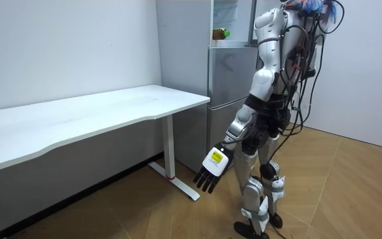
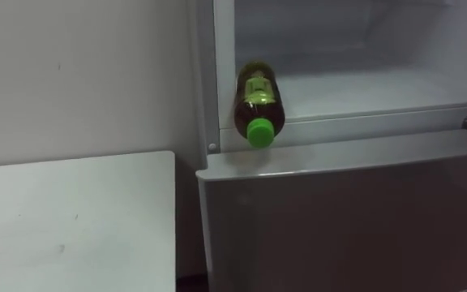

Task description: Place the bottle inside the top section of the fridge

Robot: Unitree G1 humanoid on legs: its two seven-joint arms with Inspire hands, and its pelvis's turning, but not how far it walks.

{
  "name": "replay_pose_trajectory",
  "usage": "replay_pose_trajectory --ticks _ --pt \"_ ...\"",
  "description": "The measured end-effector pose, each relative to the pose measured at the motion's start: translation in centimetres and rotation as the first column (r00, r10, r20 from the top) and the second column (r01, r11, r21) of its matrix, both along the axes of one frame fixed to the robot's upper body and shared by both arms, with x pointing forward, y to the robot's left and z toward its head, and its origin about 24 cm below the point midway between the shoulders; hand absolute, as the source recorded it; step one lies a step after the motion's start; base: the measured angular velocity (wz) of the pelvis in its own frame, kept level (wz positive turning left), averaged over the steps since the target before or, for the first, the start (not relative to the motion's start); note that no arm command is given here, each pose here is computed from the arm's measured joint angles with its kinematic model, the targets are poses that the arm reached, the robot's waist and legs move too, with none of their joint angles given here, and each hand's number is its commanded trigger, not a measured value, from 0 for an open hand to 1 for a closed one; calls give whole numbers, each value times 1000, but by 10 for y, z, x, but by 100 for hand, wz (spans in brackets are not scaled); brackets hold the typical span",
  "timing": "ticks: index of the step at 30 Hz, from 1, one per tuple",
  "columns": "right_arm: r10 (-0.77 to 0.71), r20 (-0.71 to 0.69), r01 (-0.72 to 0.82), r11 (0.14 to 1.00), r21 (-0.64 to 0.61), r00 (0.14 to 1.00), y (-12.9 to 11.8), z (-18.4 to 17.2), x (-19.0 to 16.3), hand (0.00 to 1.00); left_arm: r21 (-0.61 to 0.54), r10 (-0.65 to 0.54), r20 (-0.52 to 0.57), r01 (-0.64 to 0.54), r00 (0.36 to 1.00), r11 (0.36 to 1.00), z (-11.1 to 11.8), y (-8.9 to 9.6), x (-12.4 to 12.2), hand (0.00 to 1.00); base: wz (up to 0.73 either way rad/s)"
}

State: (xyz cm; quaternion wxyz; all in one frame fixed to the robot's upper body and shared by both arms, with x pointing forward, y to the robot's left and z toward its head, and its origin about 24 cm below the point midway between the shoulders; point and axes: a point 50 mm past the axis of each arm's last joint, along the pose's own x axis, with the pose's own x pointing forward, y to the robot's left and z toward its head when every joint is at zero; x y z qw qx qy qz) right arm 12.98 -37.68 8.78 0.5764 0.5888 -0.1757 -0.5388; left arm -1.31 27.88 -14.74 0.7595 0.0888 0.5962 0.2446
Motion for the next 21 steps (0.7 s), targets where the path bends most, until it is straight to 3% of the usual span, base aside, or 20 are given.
replay_pose_trajectory --ticks 7,11,21 --pt "-18 28 19 999 -39 999 1 8 -1 0 -2 -17 -7 17 1000 1000 -1 -1 -4 0 0" --pt "-42 19 44 984 -171 999 3 29 -2 0 6 -19 -21 20 1000 1000 -1 0 -7 0 0" --pt "-129 -47 106 936 -335 991 8 51 -6 0 8 -4 -32 4 999 1000 -3 -3 -11 0 0"
